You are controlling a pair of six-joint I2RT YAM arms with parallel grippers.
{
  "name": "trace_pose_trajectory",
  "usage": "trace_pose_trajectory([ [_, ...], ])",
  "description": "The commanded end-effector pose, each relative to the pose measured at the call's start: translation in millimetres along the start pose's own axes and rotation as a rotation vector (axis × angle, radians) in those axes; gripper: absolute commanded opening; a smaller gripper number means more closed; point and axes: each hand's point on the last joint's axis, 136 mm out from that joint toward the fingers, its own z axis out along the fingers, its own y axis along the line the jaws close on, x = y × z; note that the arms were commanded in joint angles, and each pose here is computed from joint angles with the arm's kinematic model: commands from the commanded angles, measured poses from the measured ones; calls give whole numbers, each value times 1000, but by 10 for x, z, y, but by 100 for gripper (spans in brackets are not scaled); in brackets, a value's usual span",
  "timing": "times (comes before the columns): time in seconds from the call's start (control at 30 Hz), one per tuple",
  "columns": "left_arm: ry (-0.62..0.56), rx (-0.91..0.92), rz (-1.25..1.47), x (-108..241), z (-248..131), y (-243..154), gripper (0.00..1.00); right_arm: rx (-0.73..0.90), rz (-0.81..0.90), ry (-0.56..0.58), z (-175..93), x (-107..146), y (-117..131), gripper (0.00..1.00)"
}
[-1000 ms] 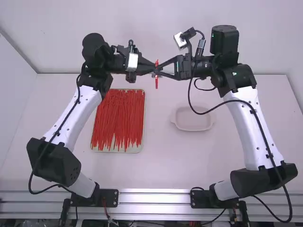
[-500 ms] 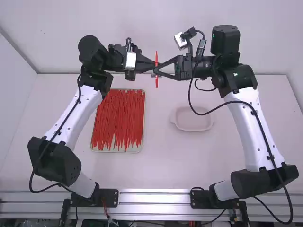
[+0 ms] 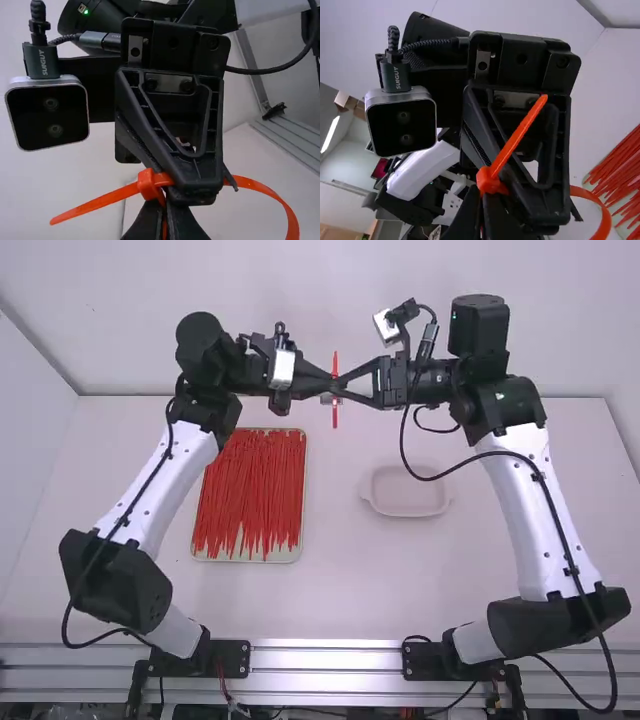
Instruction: Fasten the cable tie
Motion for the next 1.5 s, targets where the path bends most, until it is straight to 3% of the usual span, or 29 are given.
trace_pose_trajectory([
  [0.0,-40,123,27,-83,49,-231,2,52,-47,-47,-107,-98,-26,4],
  [0.3,-38,123,18,-75,30,-229,2,12,-9,-29,-217,-47,1,24],
  [0.5,-47,142,19,-93,75,-268,2,20,-9,-50,-318,-95,-31,29],
  [0.73,-46,139,-1,-80,101,-269,2,-12,-35,-29,-233,-76,56,40],
  [1.3,-48,127,3,-88,167,-259,2,-32,-30,-23,-178,-99,127,36],
  [1.47,-46,113,3,-84,190,-241,2,-32,-31,-24,-179,-100,126,27],
])
